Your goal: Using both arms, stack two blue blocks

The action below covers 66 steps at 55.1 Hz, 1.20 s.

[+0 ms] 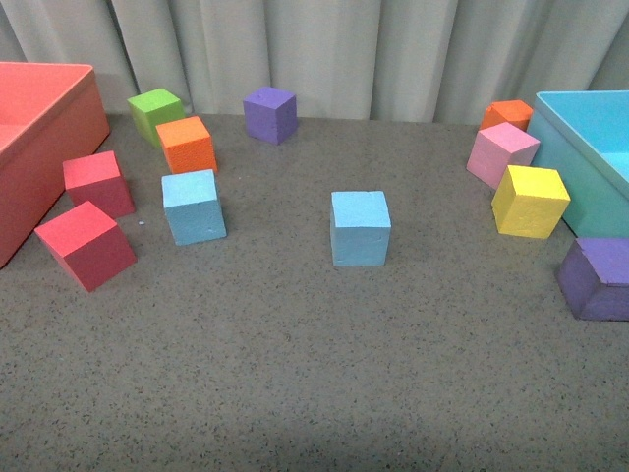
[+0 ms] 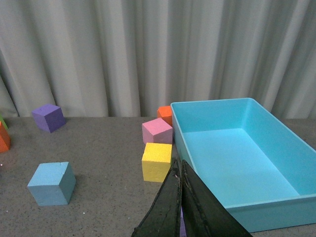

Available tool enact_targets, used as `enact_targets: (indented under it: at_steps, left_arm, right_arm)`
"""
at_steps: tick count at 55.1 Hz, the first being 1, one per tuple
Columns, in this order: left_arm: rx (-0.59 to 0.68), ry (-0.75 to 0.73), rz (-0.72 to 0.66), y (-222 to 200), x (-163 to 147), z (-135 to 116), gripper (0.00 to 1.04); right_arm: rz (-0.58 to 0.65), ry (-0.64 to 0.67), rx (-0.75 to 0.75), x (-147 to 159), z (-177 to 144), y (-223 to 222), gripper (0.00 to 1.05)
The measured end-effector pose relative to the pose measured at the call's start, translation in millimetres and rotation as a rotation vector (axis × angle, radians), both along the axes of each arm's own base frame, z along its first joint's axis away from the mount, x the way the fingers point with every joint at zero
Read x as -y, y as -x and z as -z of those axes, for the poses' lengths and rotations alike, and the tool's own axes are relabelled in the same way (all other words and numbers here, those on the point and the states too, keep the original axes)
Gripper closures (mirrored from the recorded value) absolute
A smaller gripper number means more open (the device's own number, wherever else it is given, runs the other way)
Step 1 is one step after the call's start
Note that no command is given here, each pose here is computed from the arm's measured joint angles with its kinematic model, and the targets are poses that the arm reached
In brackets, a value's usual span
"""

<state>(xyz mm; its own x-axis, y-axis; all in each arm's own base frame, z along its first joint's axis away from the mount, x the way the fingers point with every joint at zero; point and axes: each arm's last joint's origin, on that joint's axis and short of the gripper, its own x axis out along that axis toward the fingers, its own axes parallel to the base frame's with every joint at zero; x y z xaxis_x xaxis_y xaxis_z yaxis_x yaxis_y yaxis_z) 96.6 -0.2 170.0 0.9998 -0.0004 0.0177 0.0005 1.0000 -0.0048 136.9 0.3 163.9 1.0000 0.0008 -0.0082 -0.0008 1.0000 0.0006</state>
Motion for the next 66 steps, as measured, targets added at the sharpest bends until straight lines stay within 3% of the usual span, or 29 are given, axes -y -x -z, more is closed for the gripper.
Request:
enact_targets:
  at_steps: [66]
  left_arm:
    - [0.000, 0.000, 0.000, 0.0, 0.0, 0.0, 0.07]
  right_arm:
    - [-0.003, 0.000, 0.006, 0.0, -0.3, 38.6, 1.04]
